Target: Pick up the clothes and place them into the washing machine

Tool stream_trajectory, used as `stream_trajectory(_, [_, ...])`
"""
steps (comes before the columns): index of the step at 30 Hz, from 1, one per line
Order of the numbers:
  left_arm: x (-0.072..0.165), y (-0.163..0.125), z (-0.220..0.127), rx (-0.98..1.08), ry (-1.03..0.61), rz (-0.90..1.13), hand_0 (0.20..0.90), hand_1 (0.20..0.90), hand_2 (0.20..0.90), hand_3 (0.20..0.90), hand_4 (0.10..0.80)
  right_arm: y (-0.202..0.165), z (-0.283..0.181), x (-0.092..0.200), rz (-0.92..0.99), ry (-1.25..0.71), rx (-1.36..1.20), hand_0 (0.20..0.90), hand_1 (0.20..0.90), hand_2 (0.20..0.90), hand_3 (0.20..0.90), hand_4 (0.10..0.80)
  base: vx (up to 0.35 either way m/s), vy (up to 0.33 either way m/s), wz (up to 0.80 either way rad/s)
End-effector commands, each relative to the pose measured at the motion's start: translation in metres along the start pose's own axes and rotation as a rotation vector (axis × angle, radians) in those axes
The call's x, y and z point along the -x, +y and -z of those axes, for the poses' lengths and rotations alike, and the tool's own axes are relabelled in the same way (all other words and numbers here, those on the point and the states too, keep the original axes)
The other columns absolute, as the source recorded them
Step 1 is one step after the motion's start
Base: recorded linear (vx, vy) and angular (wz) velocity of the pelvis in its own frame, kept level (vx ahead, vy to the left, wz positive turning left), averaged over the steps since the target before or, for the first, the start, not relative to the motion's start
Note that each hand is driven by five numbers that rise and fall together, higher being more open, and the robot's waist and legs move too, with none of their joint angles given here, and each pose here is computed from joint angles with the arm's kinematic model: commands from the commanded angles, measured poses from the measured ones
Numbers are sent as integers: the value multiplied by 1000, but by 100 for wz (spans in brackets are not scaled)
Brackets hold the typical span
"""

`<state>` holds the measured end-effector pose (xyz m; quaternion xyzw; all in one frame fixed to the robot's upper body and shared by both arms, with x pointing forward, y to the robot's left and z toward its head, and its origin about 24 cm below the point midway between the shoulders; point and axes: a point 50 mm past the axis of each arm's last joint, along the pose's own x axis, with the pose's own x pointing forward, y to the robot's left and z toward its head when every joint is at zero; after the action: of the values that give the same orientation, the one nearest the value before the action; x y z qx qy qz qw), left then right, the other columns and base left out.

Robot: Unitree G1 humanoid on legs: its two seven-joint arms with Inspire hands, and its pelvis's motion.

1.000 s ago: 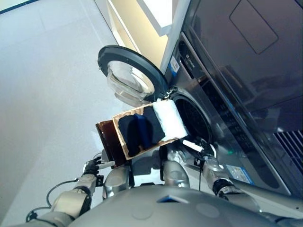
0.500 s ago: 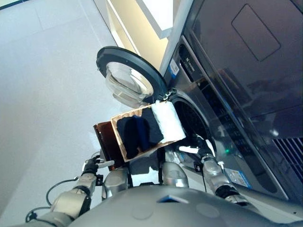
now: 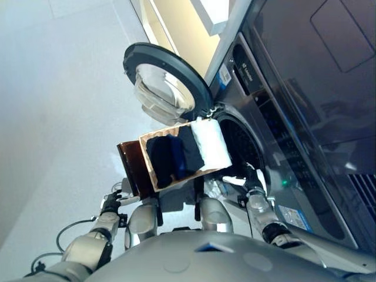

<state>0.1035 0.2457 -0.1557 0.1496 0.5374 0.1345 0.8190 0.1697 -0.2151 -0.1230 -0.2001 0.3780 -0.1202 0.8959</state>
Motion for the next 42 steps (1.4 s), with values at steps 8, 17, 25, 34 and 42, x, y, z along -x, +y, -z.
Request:
stream_trajectory(8, [0, -14, -29, -1, -102, -11, 900, 900, 900, 900, 800, 23, -110, -7, -88, -344, -150, 900, 900, 900, 900, 800, -25, 59, -3])
stream_trajectory(17, [0, -15, -34, -4, -121, -16, 900, 900, 900, 900, 800, 47, -90, -1, -180, -276, -105, 900, 900, 900, 900, 800, -43, 77, -3])
stream_trajectory(25, [-1, -10, -26, -3, -89, -27, 900, 900, 900, 900, 800, 47, -85, -2, -180, -244, -134, 900, 900, 900, 900, 800, -10, 45, -11])
stream_trajectory(34, [-1, -15, -40, -26, -138, -4, 900, 900, 900, 900, 800, 47, -68, -5, -212, -189, -22, 900, 900, 900, 900, 800, -20, 7, -1])
stream_trajectory(42, [-2, -13, -33, -40, -101, 9, 900, 900, 900, 900, 800, 9, -17, -15, -87, 33, 39, 900, 900, 900, 900, 800, -4, -29, -16])
